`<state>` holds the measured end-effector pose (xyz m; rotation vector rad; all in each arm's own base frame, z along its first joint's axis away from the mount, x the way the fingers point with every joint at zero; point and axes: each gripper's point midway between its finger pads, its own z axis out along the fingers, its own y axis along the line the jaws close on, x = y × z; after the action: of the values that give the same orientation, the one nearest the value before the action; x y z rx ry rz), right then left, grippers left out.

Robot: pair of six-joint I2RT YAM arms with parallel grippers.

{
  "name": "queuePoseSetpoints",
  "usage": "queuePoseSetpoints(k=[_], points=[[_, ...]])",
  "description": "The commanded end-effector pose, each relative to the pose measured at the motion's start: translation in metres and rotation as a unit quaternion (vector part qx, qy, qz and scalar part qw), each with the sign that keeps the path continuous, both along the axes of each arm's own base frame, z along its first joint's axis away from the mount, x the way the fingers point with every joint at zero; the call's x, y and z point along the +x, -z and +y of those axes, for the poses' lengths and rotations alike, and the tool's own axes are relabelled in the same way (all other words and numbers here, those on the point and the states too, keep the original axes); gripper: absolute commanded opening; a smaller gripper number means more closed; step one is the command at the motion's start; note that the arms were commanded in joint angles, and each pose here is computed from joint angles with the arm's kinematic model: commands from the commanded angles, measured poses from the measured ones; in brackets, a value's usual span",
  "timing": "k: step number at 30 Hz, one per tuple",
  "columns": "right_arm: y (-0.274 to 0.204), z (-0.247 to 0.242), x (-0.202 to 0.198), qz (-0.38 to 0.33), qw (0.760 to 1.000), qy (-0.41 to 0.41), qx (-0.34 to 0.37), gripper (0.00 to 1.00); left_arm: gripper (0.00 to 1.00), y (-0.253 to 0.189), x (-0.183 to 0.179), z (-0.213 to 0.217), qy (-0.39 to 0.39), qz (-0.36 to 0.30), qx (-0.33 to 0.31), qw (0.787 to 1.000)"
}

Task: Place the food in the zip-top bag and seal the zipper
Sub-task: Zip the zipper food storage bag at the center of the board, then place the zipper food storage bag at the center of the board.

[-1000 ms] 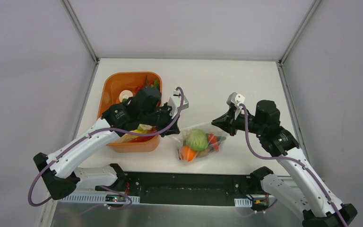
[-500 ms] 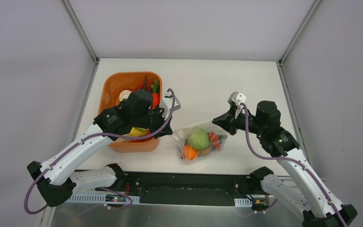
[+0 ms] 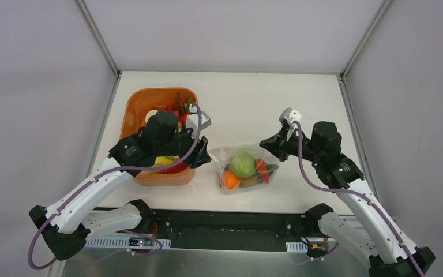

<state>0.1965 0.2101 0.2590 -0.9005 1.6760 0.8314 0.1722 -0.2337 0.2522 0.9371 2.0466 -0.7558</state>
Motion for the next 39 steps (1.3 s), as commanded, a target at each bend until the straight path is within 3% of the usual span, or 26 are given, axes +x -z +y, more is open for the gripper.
queuePoseSetpoints(k=[1, 2, 6, 13, 17, 20, 21, 23, 26, 30, 32, 34, 36, 39], points=[[-0.032, -0.002, 0.026, -0.039, 0.997, 0.051, 0.032, 0.00, 0.63, -0.021, 0.022, 0.001, -0.084, -0.024, -0.065, 0.994], [-0.036, -0.003, 0.031, -0.042, 0.997, 0.063, 0.034, 0.00, 0.73, -0.025, 0.025, 0.001, -0.091, -0.030, -0.078, 0.992], [-0.054, -0.009, 0.063, -0.053, 0.990, 0.125, 0.030, 0.00, 0.89, -0.046, 0.028, 0.001, -0.106, -0.047, -0.113, 0.987], [-0.091, -0.021, 0.131, -0.085, 0.976, 0.203, 0.004, 0.00, 0.96, -0.068, 0.027, 0.004, -0.114, -0.067, -0.147, 0.980], [-0.091, 0.002, 0.112, -0.083, 0.991, 0.103, -0.007, 0.00, 0.97, -0.066, 0.028, 0.011, -0.133, -0.074, -0.152, 0.977], [-0.054, 0.017, 0.053, 0.008, 1.000, -0.012, -0.008, 0.03, 0.97, -0.063, 0.026, 0.018, -0.143, -0.077, -0.152, 0.975], [-0.037, 0.021, 0.025, 0.046, 0.997, -0.061, -0.003, 0.09, 0.97, -0.063, 0.025, 0.020, -0.145, -0.079, -0.153, 0.974], [-0.006, 0.025, -0.030, 0.127, 0.981, -0.144, 0.010, 0.51, 0.97, -0.061, 0.023, 0.023, -0.148, -0.079, -0.151, 0.974], [0.006, 0.024, -0.075, 0.140, 0.968, -0.209, -0.014, 0.68, 0.97, -0.061, 0.024, 0.022, -0.148, -0.079, -0.151, 0.974], [-0.004, 0.021, -0.047, 0.083, 0.989, -0.123, 0.000, 0.72, 0.97, -0.064, 0.026, 0.018, -0.143, -0.076, -0.151, 0.975], [-0.009, 0.014, -0.005, 0.068, 0.997, 0.001, 0.021, 0.71, 0.97, -0.067, 0.025, 0.015, -0.137, -0.074, -0.156, 0.975], [-0.015, -0.004, 0.040, 0.069, 0.986, 0.145, 0.048, 0.70, 0.97, -0.068, 0.024, 0.016, -0.137, -0.074, -0.158, 0.975], [-0.008, -0.011, 0.059, 0.101, 0.974, 0.198, 0.052, 0.70, 0.97, -0.067, 0.023, 0.018, -0.141, -0.076, -0.157, 0.974], [0.029, -0.001, 0.074, 0.194, 0.957, 0.213, 0.024, 0.70, 0.97, -0.064, 0.022, 0.021, -0.145, -0.076, -0.159, 0.974]])
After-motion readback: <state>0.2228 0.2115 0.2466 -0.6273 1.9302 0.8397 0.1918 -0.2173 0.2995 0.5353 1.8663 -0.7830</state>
